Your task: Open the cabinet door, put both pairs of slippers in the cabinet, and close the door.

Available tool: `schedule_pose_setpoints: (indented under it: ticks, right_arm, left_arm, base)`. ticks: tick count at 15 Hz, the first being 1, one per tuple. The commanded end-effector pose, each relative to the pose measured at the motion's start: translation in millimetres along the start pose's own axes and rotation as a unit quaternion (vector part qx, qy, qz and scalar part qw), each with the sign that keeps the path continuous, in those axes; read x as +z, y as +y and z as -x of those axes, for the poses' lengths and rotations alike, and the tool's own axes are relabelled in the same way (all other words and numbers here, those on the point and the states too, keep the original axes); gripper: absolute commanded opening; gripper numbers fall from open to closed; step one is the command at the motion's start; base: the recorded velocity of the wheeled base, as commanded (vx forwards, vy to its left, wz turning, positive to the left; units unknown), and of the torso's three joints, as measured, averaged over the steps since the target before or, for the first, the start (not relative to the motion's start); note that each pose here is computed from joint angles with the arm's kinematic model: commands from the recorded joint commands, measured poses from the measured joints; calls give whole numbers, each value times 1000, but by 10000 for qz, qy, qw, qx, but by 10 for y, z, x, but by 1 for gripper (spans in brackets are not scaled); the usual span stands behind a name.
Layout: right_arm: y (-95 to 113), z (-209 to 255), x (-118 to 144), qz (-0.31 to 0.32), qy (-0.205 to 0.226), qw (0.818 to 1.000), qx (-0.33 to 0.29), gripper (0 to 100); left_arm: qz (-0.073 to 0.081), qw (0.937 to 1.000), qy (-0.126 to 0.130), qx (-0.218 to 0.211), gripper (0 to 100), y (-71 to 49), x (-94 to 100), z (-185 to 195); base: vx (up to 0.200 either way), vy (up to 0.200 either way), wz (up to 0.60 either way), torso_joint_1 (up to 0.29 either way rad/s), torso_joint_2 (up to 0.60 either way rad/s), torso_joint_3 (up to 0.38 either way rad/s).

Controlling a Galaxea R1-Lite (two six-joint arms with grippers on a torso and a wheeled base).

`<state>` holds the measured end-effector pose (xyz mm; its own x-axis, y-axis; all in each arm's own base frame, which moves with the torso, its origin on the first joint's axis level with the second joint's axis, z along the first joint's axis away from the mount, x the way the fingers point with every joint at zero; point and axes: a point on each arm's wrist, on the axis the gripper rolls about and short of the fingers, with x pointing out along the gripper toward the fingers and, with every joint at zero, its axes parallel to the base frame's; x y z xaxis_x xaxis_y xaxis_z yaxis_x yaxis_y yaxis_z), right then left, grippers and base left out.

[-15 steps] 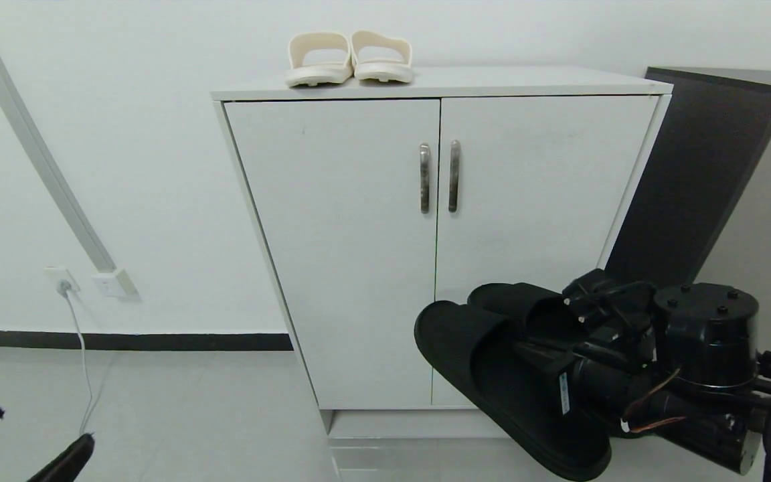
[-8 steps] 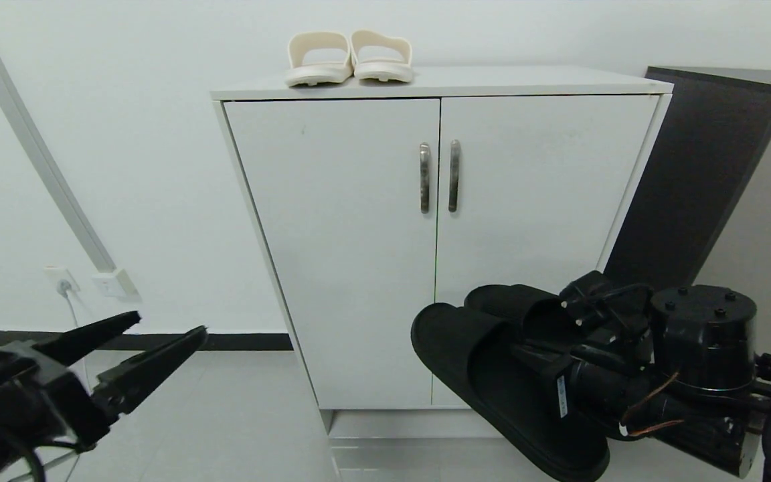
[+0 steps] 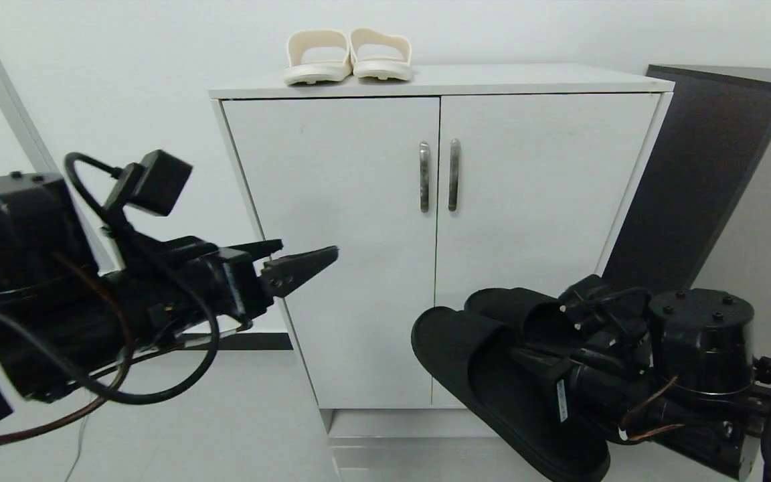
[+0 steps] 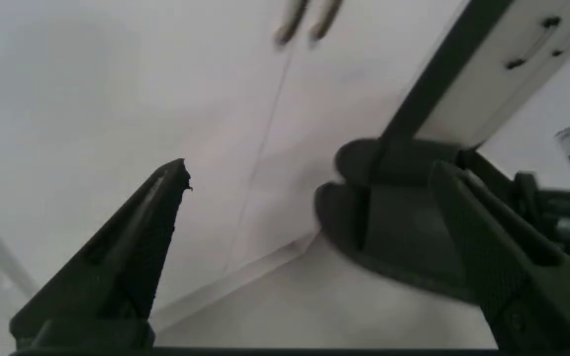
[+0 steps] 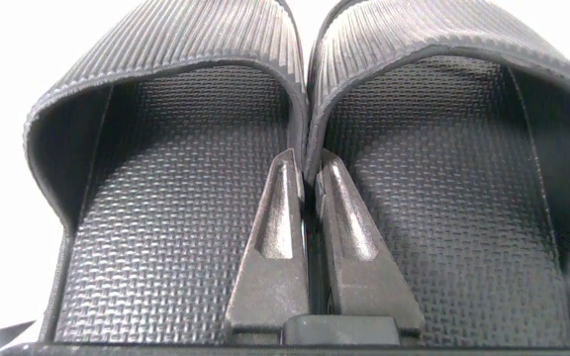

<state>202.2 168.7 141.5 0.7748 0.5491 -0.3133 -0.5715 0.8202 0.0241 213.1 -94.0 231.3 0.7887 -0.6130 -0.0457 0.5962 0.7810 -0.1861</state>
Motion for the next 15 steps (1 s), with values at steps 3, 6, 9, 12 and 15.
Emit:
schedule_pose_setpoints:
  ticks: [3,6,9,12,15]
  right_arm:
    - [-46,-37,8,-27,1,9999,-109,0]
    - [-125,-120,10,-81,28,9996,-256,0]
    - [-135,-140,29,-84,-33,9997,-244,0]
    - [-135,-133,37,-93,-56,9996,-243,0]
    - [-139,-132,35,-96,-56,9996,-243,0]
  left_arm:
    - [263,9982,-41,-537,100,-177,142,-706]
    - [313,9972,-81,-680,100,-215,206,-1035]
    - [458,9942,191,-957,100,-232,337,-1155]
    - [662,9853,187,-1564,100,-325,454,-1234]
    - [729,9810,335,-1768,100,-419,485,-1391]
  base:
    - [0,0,0,0,0,0]
    - [0,0,0,0,0,0]
    - [0,0,0,0,0,0]
    - [0,0,0,0,0,0]
    - [0,0,0,0,0,0]
